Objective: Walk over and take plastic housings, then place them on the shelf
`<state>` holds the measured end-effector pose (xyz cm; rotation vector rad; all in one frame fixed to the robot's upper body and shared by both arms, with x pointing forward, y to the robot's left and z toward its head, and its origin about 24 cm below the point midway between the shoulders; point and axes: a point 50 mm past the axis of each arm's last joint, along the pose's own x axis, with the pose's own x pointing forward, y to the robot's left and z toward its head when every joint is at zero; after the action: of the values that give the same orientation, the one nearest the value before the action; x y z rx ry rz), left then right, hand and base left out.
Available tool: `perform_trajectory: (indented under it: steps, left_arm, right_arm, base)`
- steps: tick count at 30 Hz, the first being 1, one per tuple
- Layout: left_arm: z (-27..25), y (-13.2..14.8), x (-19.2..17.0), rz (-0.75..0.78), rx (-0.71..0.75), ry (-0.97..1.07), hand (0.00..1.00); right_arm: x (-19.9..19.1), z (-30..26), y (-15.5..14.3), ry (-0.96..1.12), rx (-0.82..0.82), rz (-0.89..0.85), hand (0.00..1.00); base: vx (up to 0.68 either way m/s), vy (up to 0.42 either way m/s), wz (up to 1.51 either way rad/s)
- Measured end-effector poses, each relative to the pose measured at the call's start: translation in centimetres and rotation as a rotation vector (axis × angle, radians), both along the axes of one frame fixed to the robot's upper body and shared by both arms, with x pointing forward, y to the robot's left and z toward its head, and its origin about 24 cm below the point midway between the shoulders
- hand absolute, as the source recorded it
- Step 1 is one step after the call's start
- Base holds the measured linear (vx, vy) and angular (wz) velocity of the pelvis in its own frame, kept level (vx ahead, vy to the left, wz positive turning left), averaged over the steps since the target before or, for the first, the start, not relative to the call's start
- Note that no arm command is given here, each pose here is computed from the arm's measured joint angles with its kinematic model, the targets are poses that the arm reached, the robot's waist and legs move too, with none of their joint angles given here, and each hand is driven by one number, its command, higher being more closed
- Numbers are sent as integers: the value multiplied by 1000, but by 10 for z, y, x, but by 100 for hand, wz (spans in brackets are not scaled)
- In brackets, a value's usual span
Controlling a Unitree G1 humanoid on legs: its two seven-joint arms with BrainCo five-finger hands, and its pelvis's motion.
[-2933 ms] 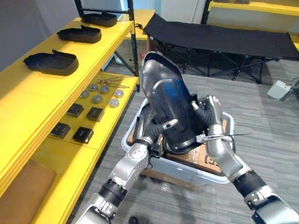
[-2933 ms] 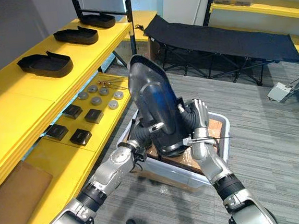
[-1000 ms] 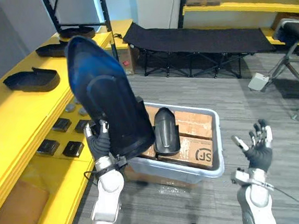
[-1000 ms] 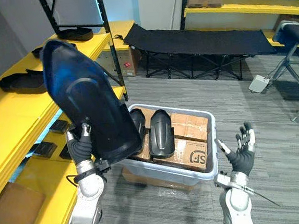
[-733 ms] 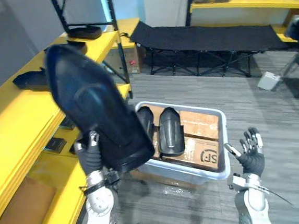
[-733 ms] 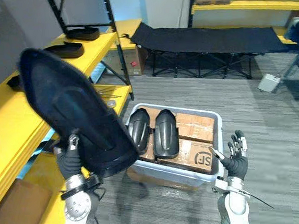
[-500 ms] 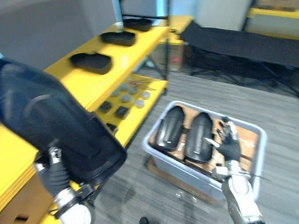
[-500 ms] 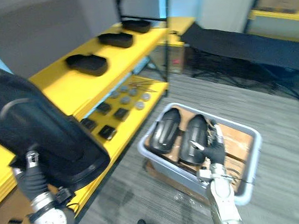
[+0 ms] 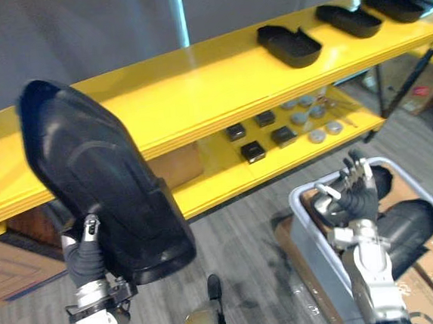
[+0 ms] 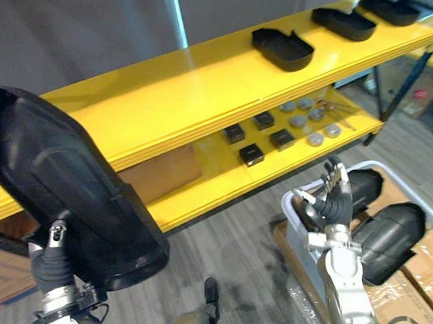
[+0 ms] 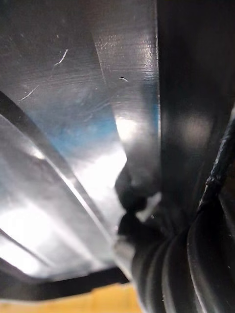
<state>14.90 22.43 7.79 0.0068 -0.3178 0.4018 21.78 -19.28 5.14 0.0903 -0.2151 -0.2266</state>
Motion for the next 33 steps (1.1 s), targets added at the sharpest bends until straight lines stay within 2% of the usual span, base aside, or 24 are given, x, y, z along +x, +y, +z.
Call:
perform_trajectory:
  steps: [10,14,18,22,25,33]
  left_arm:
    - [0,1,8,43,7,-18,100]
    - [14,0,21,-8,118,-75,100]
    - [31,1,37,-18,257,-108,100]
    - [43,-7,61,-49,242,-149,100]
    - [35,-13,78,-69,201,-104,100]
    - [-1,-19,61,-49,90,65,100]
  right_arm:
    - [13,8,17,-93,61,7,0]
    - [3,-5,15,-37,91,-40,0]
    - [1,-3,14,-70,77,17,0]
    - [-3,9,-4,-130,46,-28,0]
    - [-8,12,-20,-145,23,-94,0]
    - [2,42,-45,-237,-83,-104,0]
  base:
    - [50,85,-9]
    - [296,229,50]
    - [292,129,57]
    - [379,1,78]
    - [306,-131,116]
    - [282,-231,56]
